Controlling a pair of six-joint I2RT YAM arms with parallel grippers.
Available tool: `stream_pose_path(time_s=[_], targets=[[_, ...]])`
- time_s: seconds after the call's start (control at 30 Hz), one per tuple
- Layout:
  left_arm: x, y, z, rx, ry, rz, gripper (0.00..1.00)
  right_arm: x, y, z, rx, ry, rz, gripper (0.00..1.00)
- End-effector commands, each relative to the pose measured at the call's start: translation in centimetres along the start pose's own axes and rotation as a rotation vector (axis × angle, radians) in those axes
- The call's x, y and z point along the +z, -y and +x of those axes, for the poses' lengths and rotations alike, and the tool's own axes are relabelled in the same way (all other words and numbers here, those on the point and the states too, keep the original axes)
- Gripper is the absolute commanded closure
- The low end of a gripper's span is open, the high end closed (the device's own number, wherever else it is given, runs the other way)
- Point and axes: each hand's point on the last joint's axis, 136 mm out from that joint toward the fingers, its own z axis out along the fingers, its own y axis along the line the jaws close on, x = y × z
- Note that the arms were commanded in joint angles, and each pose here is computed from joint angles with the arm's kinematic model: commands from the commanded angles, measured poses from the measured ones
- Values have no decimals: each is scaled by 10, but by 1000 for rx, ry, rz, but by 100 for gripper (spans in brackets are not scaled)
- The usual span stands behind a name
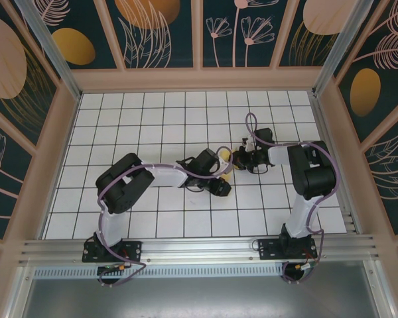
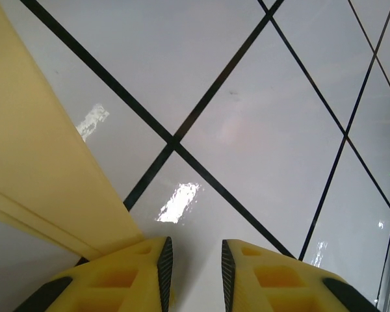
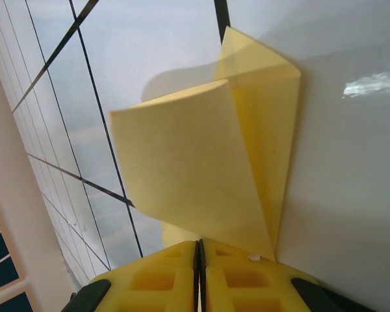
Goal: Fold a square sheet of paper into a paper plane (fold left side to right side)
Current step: Fold the wing for the fifth time at the center of the table.
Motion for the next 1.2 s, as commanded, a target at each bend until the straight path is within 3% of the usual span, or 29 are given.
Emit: stream_pose_path(time_s=[0.0, 0.33, 0.7, 1.17], targets=[[4, 5, 53, -59, -158, 8, 70, 10, 47, 15, 66, -27, 169, 86], [-4, 18, 54, -45, -129, 28, 71, 11, 47, 16, 68, -30, 167, 86], [-70, 49, -34, -18, 154, 132, 71, 10, 41, 16, 60, -25, 143, 86], [-16, 2, -53, -49, 99, 28, 71, 9, 38, 16, 52, -28, 132, 86]])
